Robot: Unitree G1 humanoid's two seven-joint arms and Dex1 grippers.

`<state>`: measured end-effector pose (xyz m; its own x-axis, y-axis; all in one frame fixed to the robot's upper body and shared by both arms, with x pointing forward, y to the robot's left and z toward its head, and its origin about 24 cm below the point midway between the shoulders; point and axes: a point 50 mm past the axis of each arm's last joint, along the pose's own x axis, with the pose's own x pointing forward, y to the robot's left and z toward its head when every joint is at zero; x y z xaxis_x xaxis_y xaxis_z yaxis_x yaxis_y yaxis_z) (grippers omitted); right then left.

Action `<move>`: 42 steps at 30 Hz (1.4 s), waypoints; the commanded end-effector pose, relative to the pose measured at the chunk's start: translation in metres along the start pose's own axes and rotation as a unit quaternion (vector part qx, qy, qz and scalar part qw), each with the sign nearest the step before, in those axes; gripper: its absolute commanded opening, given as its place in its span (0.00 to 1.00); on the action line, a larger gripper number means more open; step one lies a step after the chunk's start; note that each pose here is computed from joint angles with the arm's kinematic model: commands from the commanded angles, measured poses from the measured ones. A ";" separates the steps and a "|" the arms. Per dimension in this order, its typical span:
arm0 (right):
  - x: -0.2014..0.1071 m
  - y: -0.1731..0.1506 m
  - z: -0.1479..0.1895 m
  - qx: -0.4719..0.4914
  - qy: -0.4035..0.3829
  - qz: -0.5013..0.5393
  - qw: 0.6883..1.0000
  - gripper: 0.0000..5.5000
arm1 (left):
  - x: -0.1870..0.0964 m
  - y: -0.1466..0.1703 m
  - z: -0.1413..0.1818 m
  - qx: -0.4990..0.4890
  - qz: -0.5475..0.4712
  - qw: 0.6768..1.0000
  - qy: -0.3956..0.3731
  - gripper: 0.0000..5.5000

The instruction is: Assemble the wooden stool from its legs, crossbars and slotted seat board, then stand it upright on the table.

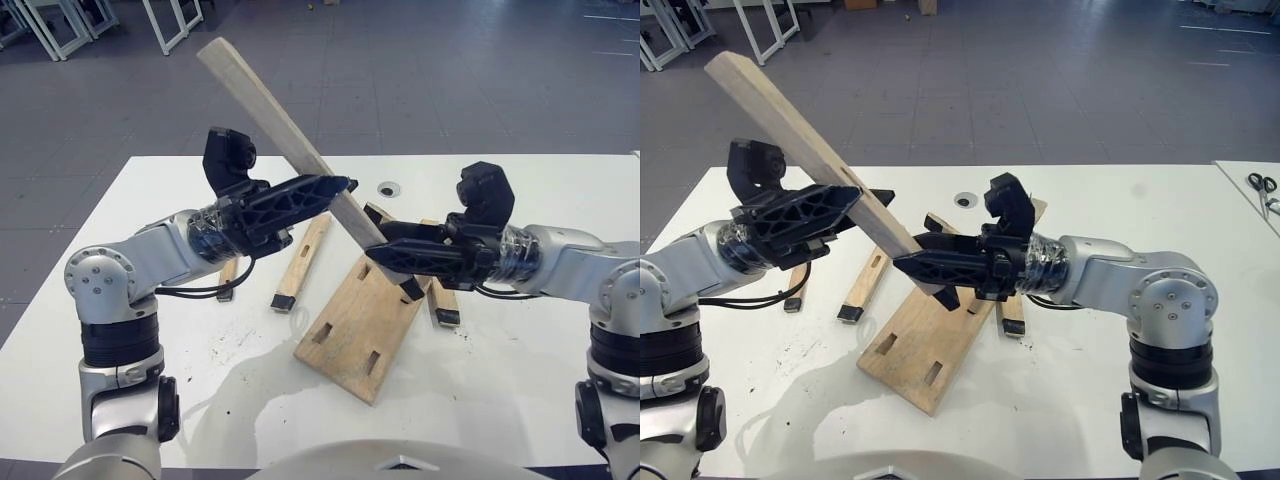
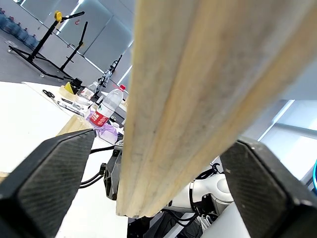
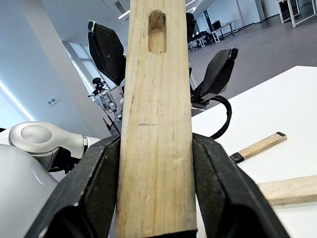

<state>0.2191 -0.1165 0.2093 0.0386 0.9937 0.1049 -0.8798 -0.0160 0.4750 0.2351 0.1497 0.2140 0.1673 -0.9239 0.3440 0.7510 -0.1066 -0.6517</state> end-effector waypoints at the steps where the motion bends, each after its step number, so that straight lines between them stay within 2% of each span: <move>1: 0.001 -0.001 -0.004 -0.003 0.018 -0.003 1.000 0.37 | 0.000 -0.002 -0.004 -0.004 -0.005 1.000 0.012 0.69; 10: 0.000 -0.002 -0.006 -0.016 0.032 -0.008 0.999 0.37 | -0.002 -0.001 -0.005 -0.014 0.000 1.000 0.005 0.45; 14: -0.001 -0.006 -0.006 -0.016 0.028 -0.028 0.999 0.37 | -0.004 -0.001 -0.008 -0.018 0.000 1.000 0.004 0.45; 15: -0.003 -0.005 -0.002 -0.017 0.022 -0.029 0.999 0.45 | -0.005 0.000 -0.007 -0.015 0.001 1.000 0.000 0.44; 20: -0.036 0.022 0.031 -0.019 -0.084 -0.056 0.995 0.64 | -0.028 0.005 -0.001 0.012 0.050 0.997 -0.049 0.37; 22: -0.046 0.037 0.020 0.000 -0.089 -0.064 0.994 0.67 | -0.047 0.002 0.002 0.030 0.080 0.993 -0.082 0.37; 24: -0.044 0.043 -0.012 0.036 -0.029 -0.098 0.994 0.67 | -0.062 -0.005 0.006 0.055 0.100 0.987 -0.115 0.37; 26: -0.036 0.040 -0.060 0.034 0.112 -0.162 0.980 0.67 | -0.072 -0.014 0.013 0.085 0.114 0.979 -0.147 0.37; 28: -0.036 0.017 -0.101 -0.047 0.273 -0.262 0.925 0.67 | -0.074 -0.018 0.019 0.114 0.128 0.972 -0.160 0.37; 29: -0.038 0.007 -0.114 -0.078 0.315 -0.286 0.902 0.67 | -0.074 -0.018 0.020 0.128 0.140 0.968 -0.161 0.37; 30: -0.038 0.001 -0.123 -0.096 0.336 -0.296 0.889 0.67 | -0.073 -0.018 0.021 0.137 0.148 0.966 -0.161 0.37; 32: -0.030 -0.007 -0.132 -0.108 0.341 -0.296 0.886 0.67 | -0.072 -0.017 0.019 0.149 0.163 0.963 -0.154 0.37; 37: -0.016 -0.020 -0.141 -0.167 0.364 -0.283 0.872 0.67 | -0.063 -0.011 0.008 0.151 0.171 0.963 -0.140 0.37; 42: -0.010 -0.027 -0.143 -0.187 0.367 -0.283 0.866 0.67 | -0.053 -0.008 0.003 0.150 0.167 0.966 -0.131 0.37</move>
<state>0.1705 -0.1135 0.0670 0.3068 0.6294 -0.7140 -0.9148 0.4019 -0.0388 0.2226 0.2039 0.2005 0.5614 -0.7568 0.3349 0.7647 0.3198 -0.5594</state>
